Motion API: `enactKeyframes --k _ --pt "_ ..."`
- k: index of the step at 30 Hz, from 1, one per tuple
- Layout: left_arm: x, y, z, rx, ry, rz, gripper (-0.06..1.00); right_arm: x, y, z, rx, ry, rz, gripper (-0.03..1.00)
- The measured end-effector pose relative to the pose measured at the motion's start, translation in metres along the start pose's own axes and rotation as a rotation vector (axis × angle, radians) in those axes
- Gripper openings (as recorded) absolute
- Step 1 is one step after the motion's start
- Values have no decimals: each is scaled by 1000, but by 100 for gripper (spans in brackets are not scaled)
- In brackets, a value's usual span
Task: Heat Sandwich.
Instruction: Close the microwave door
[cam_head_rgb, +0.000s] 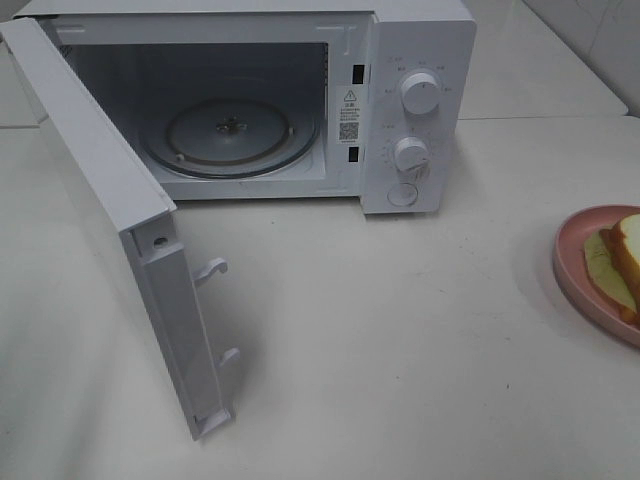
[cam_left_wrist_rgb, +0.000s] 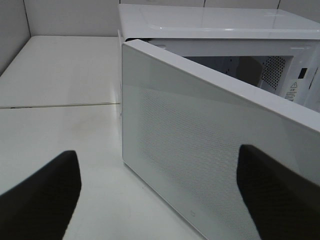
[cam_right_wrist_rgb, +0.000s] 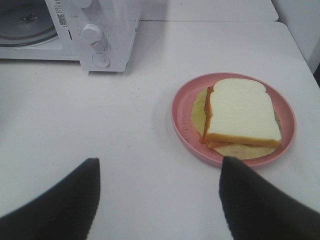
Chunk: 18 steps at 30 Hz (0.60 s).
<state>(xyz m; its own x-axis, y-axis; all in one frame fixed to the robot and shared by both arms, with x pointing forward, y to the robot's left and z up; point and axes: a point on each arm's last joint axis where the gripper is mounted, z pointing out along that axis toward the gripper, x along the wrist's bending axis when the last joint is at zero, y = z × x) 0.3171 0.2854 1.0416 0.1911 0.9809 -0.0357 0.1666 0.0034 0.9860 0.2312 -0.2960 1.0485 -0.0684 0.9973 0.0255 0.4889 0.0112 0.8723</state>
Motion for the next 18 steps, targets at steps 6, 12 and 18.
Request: enactKeyframes --k 6,12,18 --pt "1 -2 31 5 4 0 76 0 0 0 0 0 0 67" --pt "2 -1 51 -14 19 1 69 0 0 0 0 0 0 67" --pt "4 -12 81 45 36 -9 35 0 0 0 0 0 0 67"
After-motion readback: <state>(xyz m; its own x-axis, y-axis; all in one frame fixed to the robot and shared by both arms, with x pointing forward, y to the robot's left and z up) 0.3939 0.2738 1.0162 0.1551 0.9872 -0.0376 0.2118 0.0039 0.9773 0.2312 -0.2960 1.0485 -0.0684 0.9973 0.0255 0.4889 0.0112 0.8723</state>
